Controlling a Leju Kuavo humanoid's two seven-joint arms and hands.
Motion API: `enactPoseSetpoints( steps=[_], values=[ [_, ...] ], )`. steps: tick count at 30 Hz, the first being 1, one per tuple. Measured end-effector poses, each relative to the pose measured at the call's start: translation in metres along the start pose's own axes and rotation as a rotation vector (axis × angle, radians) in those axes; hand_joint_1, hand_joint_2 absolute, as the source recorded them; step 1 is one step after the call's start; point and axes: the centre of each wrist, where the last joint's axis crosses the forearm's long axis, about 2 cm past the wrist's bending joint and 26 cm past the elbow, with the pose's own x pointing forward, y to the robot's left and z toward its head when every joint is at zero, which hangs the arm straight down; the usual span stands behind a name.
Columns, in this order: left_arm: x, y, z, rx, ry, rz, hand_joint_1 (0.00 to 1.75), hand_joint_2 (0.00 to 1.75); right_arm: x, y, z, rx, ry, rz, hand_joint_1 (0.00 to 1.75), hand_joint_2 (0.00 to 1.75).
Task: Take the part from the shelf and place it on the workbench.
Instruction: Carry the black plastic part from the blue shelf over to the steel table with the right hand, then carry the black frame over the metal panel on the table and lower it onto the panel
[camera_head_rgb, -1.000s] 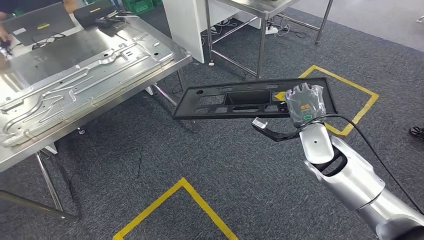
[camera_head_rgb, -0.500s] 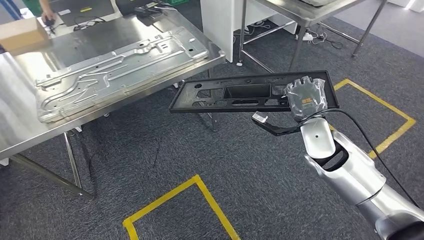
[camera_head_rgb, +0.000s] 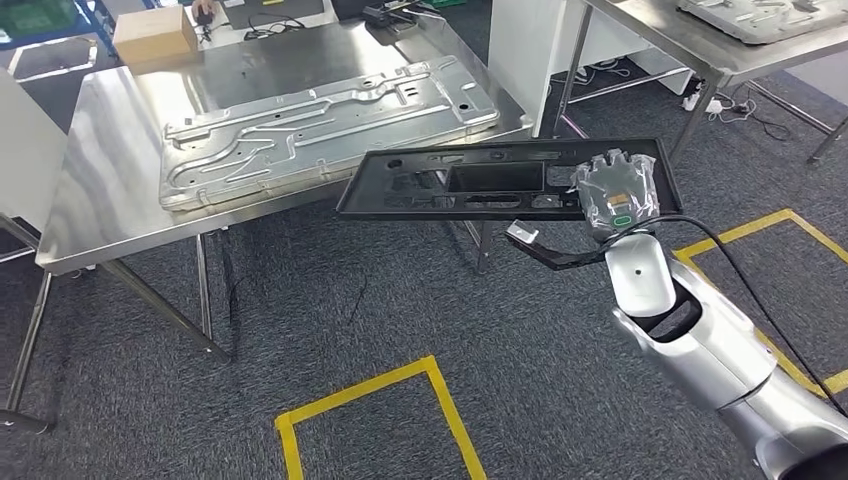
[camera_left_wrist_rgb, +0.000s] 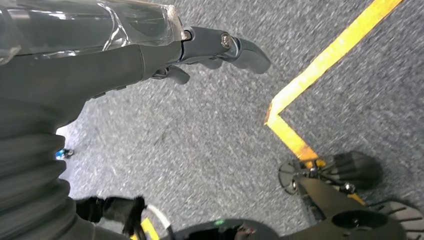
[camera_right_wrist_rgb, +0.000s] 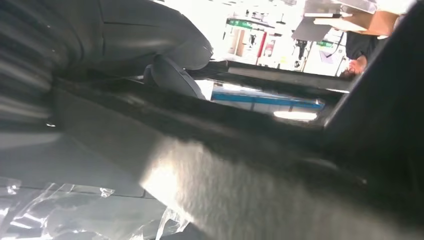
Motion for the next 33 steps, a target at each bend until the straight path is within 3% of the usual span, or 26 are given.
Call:
enactPoseSetpoints(
  steps=[33],
  values=[
    [0.004, -0.0029, 0.0007, -0.001, 0.007, -0.004, 0.0, 1.75, -0.0083, -0.001, -0.0001, 0.013, 0.028, -0.045, 1.75, 1.75]
  ],
)
